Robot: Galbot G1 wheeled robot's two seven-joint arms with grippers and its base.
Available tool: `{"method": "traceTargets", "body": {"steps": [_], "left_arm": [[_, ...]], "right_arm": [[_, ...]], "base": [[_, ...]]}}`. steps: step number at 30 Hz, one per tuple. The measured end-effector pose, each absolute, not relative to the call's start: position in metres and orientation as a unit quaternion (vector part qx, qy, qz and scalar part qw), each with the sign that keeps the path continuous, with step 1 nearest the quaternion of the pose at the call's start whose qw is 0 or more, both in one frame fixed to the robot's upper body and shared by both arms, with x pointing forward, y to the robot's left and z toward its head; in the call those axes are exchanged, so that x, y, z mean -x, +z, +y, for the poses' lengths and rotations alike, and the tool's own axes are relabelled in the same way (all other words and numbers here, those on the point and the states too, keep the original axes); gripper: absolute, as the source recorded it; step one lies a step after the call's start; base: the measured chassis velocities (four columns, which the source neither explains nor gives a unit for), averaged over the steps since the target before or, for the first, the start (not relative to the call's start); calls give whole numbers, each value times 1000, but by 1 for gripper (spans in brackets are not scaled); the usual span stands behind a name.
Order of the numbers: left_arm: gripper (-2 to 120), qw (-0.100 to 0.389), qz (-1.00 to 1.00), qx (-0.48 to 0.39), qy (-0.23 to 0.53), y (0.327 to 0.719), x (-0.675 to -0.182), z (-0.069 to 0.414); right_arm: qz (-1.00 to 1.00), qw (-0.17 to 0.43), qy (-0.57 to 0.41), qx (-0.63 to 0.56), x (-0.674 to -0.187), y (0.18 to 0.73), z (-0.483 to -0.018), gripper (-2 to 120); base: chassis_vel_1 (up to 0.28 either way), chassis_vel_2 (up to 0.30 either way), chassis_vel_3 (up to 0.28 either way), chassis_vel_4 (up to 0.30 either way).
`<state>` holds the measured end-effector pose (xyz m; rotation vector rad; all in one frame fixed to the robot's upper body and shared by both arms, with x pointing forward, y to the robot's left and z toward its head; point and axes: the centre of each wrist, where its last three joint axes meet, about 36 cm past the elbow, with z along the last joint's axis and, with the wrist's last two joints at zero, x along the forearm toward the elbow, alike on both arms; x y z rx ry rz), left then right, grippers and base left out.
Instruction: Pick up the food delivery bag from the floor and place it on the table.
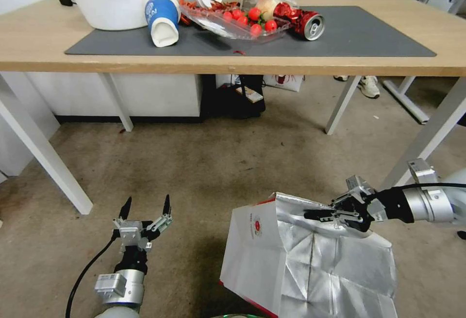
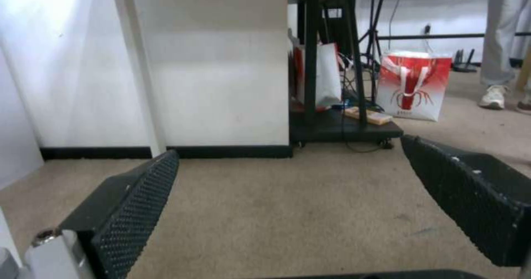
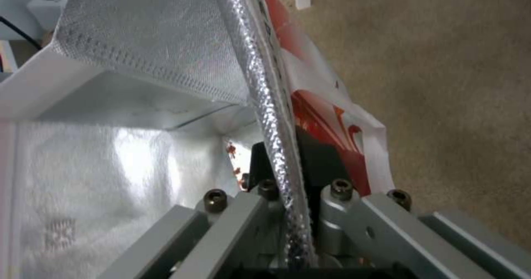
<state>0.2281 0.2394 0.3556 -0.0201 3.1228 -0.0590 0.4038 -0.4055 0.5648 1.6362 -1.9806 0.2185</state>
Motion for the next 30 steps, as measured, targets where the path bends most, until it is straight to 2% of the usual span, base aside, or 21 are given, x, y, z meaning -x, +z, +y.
{"method": "traceTargets", "body": {"steps": [30], "left_arm": [[100, 0, 1000, -6, -3, 356, -231, 241]], "right_arm": [[-741, 273, 89, -607, -404, 564, -405, 0]], "base": [[0, 0, 0, 0]]}}
